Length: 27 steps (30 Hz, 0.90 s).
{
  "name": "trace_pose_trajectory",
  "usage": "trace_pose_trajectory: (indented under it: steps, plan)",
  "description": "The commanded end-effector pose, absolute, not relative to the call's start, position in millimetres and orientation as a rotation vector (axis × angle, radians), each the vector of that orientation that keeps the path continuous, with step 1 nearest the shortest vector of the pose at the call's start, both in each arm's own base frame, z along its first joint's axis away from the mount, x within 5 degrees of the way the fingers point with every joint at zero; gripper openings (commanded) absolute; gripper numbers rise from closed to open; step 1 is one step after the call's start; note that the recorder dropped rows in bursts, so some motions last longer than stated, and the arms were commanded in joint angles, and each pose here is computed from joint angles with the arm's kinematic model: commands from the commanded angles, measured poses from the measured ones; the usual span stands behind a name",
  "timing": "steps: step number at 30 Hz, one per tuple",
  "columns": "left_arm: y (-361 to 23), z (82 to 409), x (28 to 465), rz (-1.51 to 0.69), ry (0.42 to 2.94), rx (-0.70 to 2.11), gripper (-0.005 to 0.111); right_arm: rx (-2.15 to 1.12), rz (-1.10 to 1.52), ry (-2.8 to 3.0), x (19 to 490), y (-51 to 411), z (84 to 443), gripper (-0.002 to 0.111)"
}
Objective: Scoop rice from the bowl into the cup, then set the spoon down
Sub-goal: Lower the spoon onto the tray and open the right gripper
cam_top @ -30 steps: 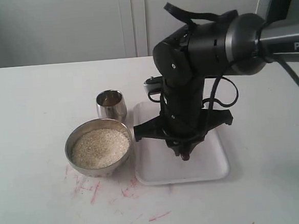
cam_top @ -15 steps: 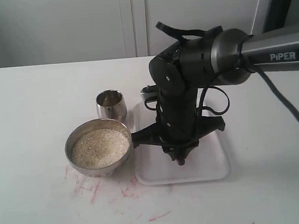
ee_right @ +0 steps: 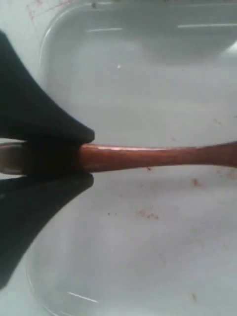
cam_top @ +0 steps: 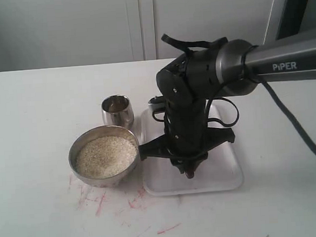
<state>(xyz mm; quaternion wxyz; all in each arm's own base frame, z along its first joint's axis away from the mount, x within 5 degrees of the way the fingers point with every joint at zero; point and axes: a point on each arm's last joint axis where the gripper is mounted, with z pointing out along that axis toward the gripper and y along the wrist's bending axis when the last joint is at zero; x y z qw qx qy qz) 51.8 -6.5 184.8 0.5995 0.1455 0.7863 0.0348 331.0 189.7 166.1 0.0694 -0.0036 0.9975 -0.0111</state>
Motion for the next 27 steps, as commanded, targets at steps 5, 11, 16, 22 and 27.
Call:
trace_pose_trajectory:
  steps: [5,11,16,22,27]
  plan:
    - [-6.7,178.3,50.6,0.070,1.869,0.347,0.014,-0.033,-0.064,3.016,334.1,187.5,153.3,0.000]
    - [-6.7,178.3,50.6,0.070,1.869,0.347,0.014,-0.040,-0.043,2.993,336.1,188.8,153.5,0.000]
    - [-6.7,178.3,50.6,0.070,1.869,0.347,0.014,-0.049,-0.037,2.987,336.7,189.2,153.6,0.000]
    - [-6.7,178.3,50.6,0.070,1.869,0.347,0.014,-0.051,-0.041,2.988,336.6,189.0,153.6,0.000]
    - [-6.7,178.3,50.6,0.070,1.869,0.347,0.014,-0.068,-0.048,2.993,336.1,188.7,153.5,0.000]
